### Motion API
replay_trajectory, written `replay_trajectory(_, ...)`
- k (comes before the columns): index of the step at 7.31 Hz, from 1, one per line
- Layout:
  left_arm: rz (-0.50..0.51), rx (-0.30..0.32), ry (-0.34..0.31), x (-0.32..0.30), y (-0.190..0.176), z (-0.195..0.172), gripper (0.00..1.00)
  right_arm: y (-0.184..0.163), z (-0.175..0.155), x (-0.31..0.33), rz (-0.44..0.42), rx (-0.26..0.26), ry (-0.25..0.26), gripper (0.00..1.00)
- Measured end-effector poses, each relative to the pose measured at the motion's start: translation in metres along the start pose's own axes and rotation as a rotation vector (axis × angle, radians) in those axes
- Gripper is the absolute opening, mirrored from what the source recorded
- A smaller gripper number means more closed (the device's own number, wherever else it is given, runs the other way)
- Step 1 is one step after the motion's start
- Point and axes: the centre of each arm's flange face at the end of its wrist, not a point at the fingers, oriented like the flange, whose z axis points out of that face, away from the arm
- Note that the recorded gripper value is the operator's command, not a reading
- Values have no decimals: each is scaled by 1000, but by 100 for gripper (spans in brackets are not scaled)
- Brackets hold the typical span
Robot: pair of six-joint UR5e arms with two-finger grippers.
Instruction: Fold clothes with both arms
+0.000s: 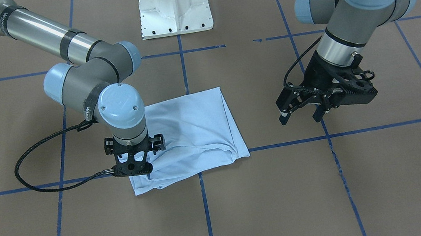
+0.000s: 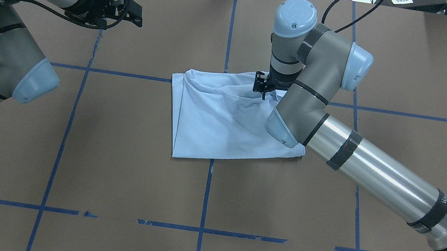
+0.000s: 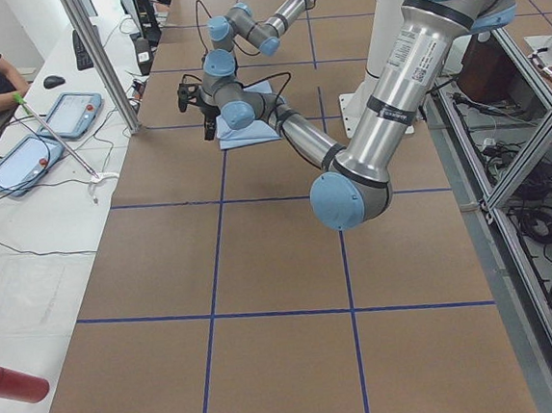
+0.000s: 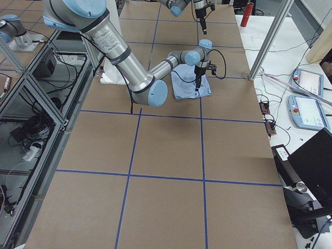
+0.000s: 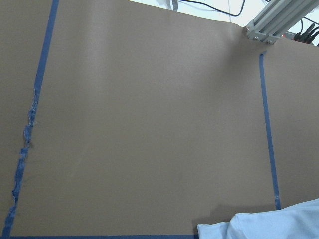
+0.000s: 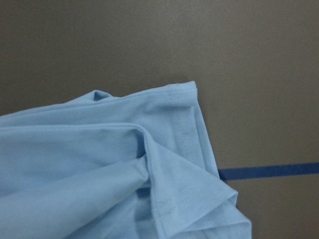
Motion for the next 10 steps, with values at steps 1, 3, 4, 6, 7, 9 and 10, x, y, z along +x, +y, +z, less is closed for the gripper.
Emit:
replay_trajectory(1,0,0,3,4,1,-4,100,-3,4,5,-36,1,28,100)
replay_trajectory(3,0,1,11,10,2,-8,100,-15,13,19,-75,7,71,100)
replay_trajectory(4,-1,3,17,15,1,-9,100,-26,14,30,-84,15,86,100)
replay_trajectory(6,-6,3,25,22,0,-10,100,-54,18,52,-90,49,92,100)
replay_trajectory(7,-8,4,26,24,-1,-10,100,-69,19,63,-93,71,85,100)
replay_trajectory(9,-2,2,19,21,-2,-8,100,-96,-2,89,-102,111,65,100)
replay_trajectory(10,20,0,-1,15,-4,-8,100,-112,-24,114,-102,124,42,100)
